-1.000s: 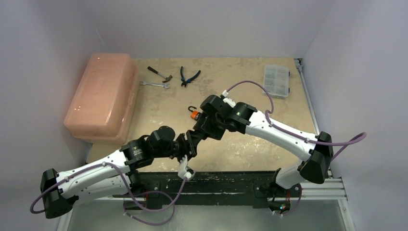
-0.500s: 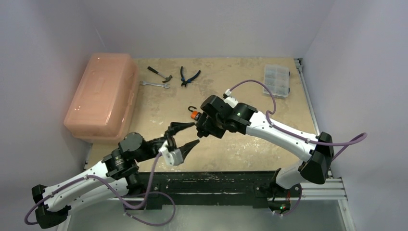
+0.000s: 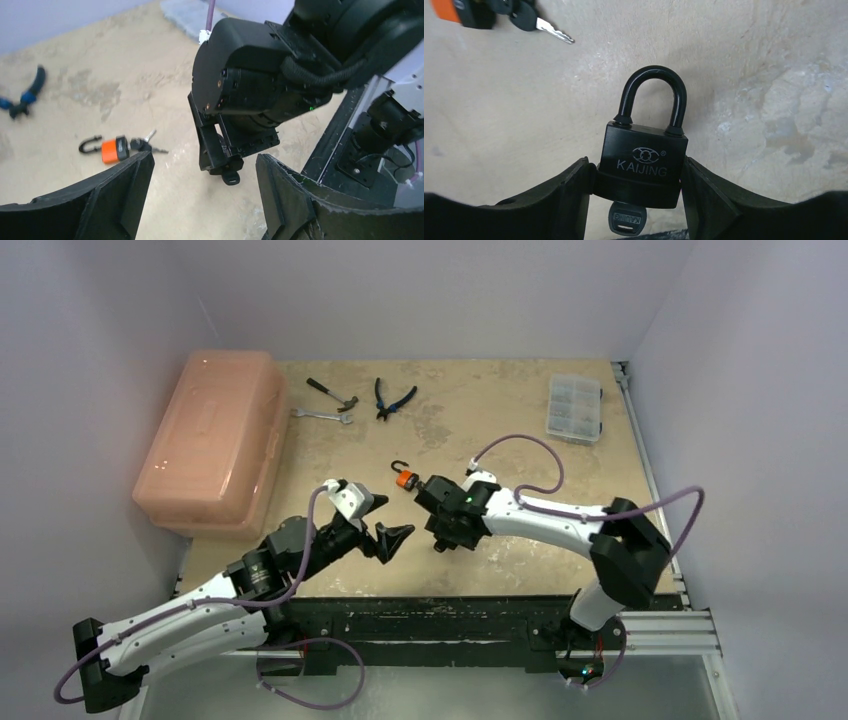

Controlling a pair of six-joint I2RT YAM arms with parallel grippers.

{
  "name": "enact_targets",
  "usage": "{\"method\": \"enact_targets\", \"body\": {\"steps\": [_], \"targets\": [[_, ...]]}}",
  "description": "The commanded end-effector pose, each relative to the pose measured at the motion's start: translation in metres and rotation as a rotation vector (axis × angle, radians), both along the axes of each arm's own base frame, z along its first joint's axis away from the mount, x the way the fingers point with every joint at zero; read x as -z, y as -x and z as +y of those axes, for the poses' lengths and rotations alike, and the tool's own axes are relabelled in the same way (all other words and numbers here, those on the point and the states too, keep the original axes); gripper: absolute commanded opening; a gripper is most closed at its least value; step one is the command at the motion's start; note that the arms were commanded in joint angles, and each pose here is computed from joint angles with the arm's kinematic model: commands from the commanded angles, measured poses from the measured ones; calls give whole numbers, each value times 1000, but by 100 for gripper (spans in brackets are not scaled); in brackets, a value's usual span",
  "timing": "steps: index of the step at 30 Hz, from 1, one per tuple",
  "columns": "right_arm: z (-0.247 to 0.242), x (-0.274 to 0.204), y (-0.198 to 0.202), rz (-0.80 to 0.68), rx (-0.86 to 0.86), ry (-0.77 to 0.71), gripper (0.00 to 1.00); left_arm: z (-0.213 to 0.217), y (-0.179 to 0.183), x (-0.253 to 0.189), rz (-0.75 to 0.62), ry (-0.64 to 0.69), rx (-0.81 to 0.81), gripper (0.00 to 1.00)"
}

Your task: Unlock with the key

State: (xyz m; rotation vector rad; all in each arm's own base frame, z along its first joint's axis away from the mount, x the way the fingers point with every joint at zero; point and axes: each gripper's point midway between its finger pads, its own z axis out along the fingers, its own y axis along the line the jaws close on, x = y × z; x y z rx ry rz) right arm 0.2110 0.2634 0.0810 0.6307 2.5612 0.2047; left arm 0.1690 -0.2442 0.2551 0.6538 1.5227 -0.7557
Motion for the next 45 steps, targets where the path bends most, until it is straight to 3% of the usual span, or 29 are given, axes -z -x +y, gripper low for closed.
{"method": "enact_targets", "body": {"steps": [1,7,9,10,11,12,14,16,19,22,25,34,38,45], "targets": [[19,12,-23,-66,-67,23,0,14,-16,27,191,43,-183,80],[24,39,-21,-41,-167,68,2,19,-23,43,223,-107,-237,80],[28,42,-20,-46,-206,48,22,22,-25,48,225,-132,-250,80],[30,43,-18,-47,-223,30,44,22,-26,49,225,-136,-256,80],[32,43,-17,-50,-231,13,55,23,-26,50,224,-136,-258,80],[34,40,-17,-59,-243,-4,73,24,-26,50,223,-134,-264,80],[34,35,-17,-67,-257,-11,89,25,-27,50,227,-133,-274,80],[33,27,-18,-82,-268,-7,98,26,-28,51,232,-133,-284,80],[25,14,-22,-105,-263,15,99,27,-29,52,244,-126,-299,82],[12,5,-27,-116,-245,37,99,27,-31,49,279,-82,-329,95],[2,2,-31,-132,-240,26,99,32,-35,49,339,-46,-411,99],[8,-13,-35,-193,-327,-79,99,16,-42,72,353,-172,-393,97],[27,-39,-39,-281,-400,-221,99,13,-44,80,377,-214,-403,93],[32,-60,-38,-302,-426,-261,99,8,-41,91,403,-190,-385,89]]}}
